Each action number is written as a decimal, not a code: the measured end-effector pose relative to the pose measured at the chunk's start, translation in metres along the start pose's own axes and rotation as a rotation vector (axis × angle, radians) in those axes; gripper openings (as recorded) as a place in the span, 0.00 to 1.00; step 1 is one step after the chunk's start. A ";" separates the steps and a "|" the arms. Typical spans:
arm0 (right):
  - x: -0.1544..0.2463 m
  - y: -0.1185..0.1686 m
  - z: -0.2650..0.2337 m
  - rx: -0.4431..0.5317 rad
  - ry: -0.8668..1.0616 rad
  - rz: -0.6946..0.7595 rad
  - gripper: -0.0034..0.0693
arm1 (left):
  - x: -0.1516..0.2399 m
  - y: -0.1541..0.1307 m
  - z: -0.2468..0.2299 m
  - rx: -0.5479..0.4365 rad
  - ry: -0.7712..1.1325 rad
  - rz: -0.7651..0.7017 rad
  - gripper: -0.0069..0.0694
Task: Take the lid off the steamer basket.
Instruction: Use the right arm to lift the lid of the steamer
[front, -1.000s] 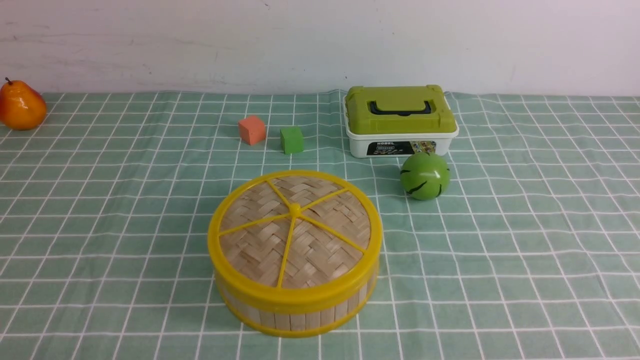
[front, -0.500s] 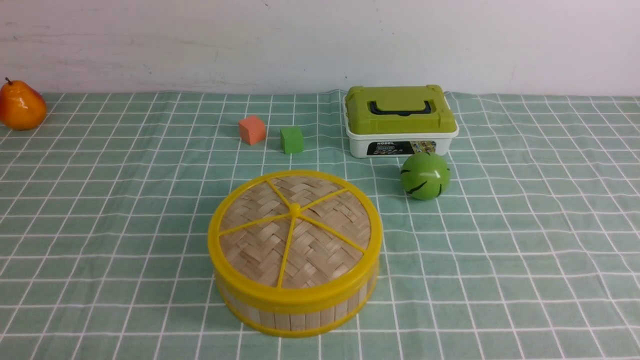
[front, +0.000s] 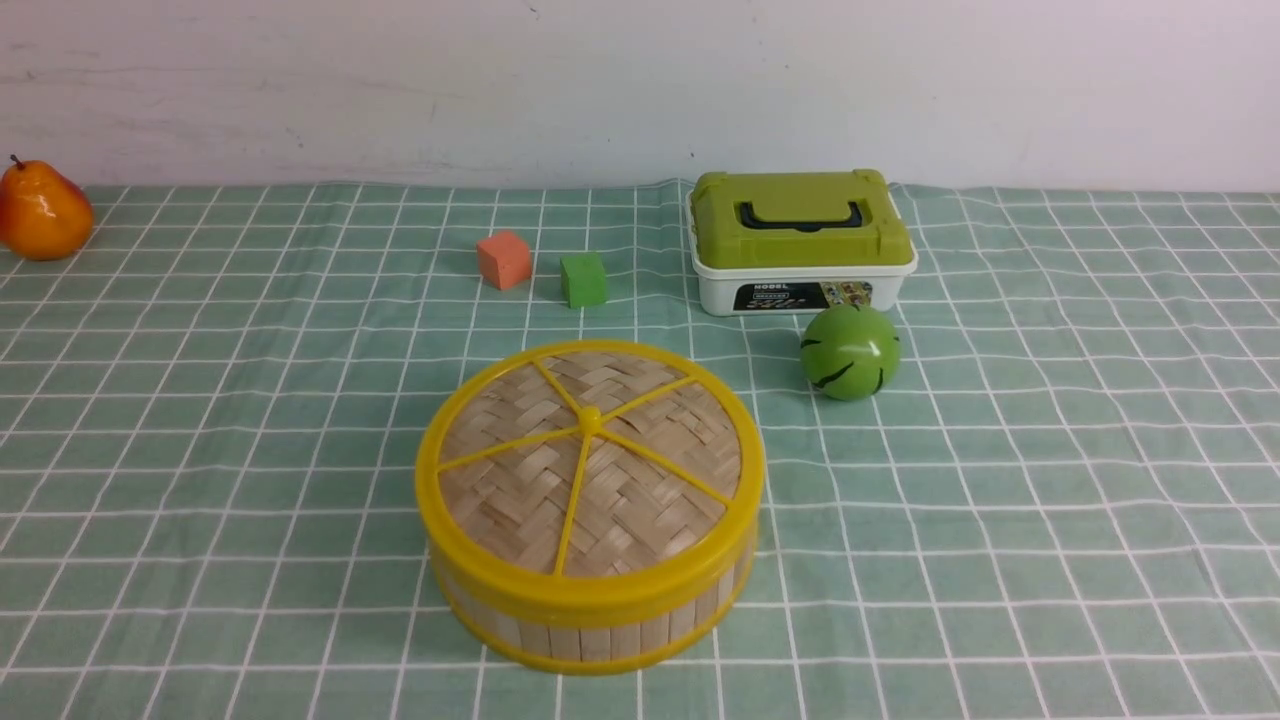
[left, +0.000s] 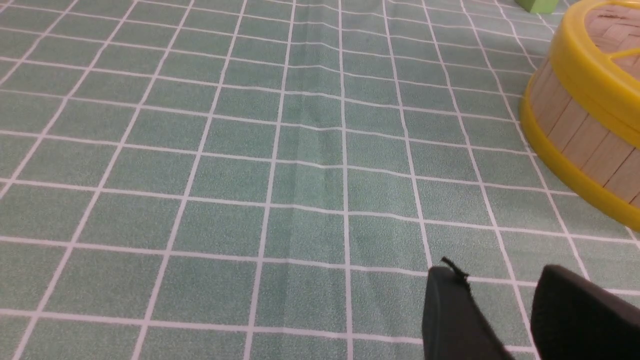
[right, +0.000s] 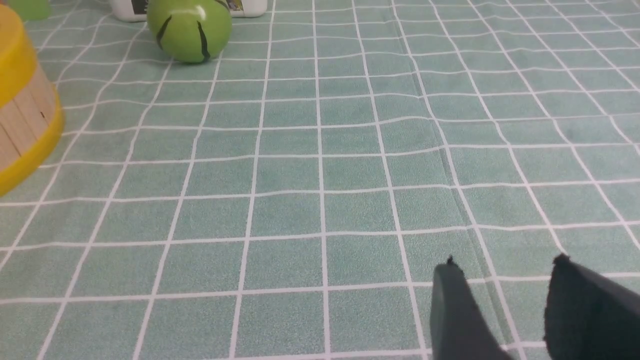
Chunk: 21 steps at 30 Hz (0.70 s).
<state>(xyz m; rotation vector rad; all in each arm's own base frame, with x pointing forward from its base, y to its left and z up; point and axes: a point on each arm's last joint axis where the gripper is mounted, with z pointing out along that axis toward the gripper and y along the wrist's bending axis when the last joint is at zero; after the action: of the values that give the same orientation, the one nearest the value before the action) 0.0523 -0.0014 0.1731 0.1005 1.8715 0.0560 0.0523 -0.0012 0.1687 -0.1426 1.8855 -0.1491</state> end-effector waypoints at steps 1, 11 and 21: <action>0.000 0.000 0.000 0.000 0.000 0.000 0.38 | 0.000 0.000 0.000 0.000 0.000 0.000 0.40; 0.000 0.000 0.000 0.000 0.000 0.000 0.38 | 0.000 0.000 0.000 0.000 0.000 0.000 0.40; 0.000 0.000 0.000 -0.002 0.000 0.006 0.38 | 0.000 0.000 0.000 0.000 0.000 0.000 0.40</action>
<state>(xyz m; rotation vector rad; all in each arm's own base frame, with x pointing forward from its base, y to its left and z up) 0.0523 -0.0012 0.1731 0.1046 1.8715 0.0626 0.0523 -0.0012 0.1687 -0.1426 1.8855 -0.1491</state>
